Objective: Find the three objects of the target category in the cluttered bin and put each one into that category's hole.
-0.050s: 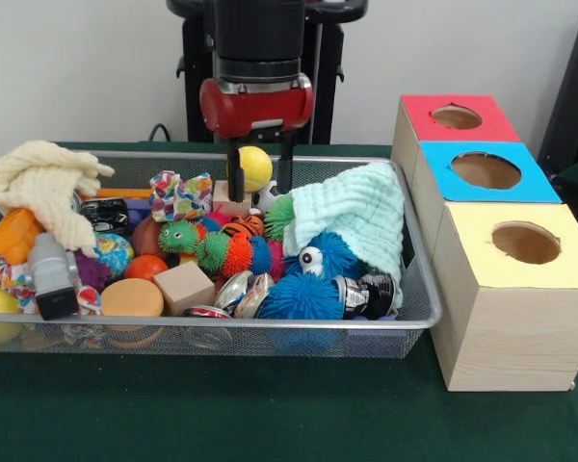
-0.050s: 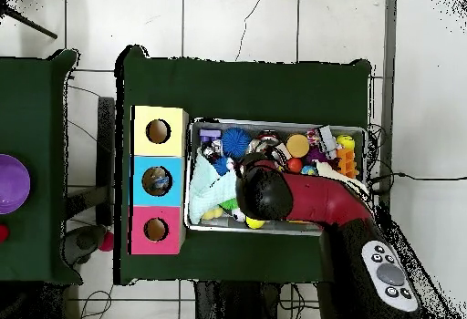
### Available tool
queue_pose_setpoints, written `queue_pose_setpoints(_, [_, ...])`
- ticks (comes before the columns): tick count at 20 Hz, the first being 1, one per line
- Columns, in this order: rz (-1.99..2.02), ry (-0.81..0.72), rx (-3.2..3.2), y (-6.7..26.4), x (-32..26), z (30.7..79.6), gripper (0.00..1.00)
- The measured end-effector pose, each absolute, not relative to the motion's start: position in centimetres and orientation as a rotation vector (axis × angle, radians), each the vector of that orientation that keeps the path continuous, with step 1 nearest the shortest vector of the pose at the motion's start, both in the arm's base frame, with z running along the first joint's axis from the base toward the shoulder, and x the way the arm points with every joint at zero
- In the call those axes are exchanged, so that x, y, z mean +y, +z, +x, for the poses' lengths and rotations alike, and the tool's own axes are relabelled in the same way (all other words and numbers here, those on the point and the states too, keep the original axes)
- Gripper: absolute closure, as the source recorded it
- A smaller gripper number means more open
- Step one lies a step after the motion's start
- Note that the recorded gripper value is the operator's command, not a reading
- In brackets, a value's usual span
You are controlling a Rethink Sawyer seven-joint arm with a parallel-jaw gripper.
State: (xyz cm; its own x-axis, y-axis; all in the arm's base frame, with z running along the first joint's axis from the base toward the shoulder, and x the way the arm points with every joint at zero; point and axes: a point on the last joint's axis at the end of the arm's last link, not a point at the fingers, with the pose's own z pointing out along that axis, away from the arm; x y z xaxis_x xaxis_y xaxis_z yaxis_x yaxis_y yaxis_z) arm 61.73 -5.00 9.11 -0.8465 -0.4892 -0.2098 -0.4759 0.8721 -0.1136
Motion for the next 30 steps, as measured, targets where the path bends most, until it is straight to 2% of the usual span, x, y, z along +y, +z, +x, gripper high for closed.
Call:
queue_pose_setpoints(6, [-0.668,-0.078,2.831,8.0,-7.7,61.1,0.00])
queue_pose_setpoints(13, [-0.498,0.026,2.907,5.3,-9.5,59.9,0.00])
queue_pose_setpoints(21, [-0.259,0.227,2.995,2.4,-9.7,57.4,0.00])
queue_pose_setpoints(30, [-0.035,0.487,3.040,1.6,-6.4,55.5,0.00])
